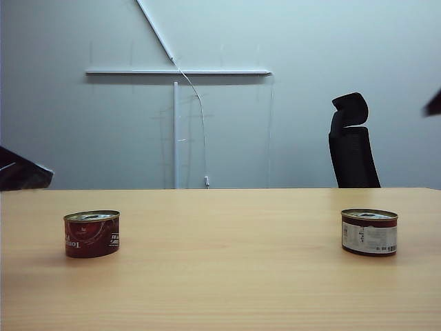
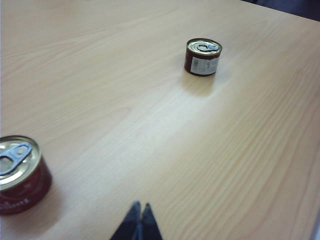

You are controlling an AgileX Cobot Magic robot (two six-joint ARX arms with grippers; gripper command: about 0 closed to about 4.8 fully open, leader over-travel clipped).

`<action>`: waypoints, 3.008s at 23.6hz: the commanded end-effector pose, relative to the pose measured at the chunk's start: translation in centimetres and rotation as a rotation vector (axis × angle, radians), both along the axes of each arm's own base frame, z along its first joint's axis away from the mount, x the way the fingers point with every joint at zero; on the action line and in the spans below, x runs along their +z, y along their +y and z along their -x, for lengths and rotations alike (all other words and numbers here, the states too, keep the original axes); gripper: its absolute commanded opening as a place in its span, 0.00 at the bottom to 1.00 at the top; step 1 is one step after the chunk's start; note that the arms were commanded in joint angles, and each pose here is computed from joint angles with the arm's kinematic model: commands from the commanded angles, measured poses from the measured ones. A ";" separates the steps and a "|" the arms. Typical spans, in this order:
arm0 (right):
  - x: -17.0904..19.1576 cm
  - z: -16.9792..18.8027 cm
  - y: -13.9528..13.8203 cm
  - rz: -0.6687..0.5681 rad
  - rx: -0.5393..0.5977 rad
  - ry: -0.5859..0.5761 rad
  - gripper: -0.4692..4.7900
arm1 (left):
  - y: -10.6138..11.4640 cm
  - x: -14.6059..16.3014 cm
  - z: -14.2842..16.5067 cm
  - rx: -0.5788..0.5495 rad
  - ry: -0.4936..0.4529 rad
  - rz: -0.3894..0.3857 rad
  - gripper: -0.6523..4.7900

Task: Stack a can of tomatoes on the right onto the can of tomatoes on the left.

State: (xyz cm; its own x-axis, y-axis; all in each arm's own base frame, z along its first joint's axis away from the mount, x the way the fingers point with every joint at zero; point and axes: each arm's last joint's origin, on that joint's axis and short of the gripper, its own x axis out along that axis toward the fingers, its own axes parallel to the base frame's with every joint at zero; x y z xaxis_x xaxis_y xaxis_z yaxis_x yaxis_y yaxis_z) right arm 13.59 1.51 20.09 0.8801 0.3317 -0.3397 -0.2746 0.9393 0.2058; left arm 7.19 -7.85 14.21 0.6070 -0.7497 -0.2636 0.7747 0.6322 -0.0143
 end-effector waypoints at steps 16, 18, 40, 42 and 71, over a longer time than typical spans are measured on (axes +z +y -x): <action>-4.4 -4.6 7.1 0.388 0.105 0.066 1.00 | 0.0 0.1 0.0 -0.003 -0.003 0.005 0.11; -5.0 -5.1 7.3 0.388 0.107 0.069 1.00 | 0.0 0.1 0.0 -0.003 -0.004 0.005 0.11; -7.9 -6.7 8.2 0.284 0.079 0.166 0.47 | 0.0 0.1 0.0 -0.003 -0.004 0.005 0.11; -7.8 -6.7 8.2 0.281 0.078 0.160 0.31 | 0.0 0.1 0.0 -0.002 -0.004 0.005 0.11; -0.8 -11.8 29.1 0.180 0.805 0.103 0.30 | 3.1 0.7 -2.0 0.342 -0.059 0.047 0.11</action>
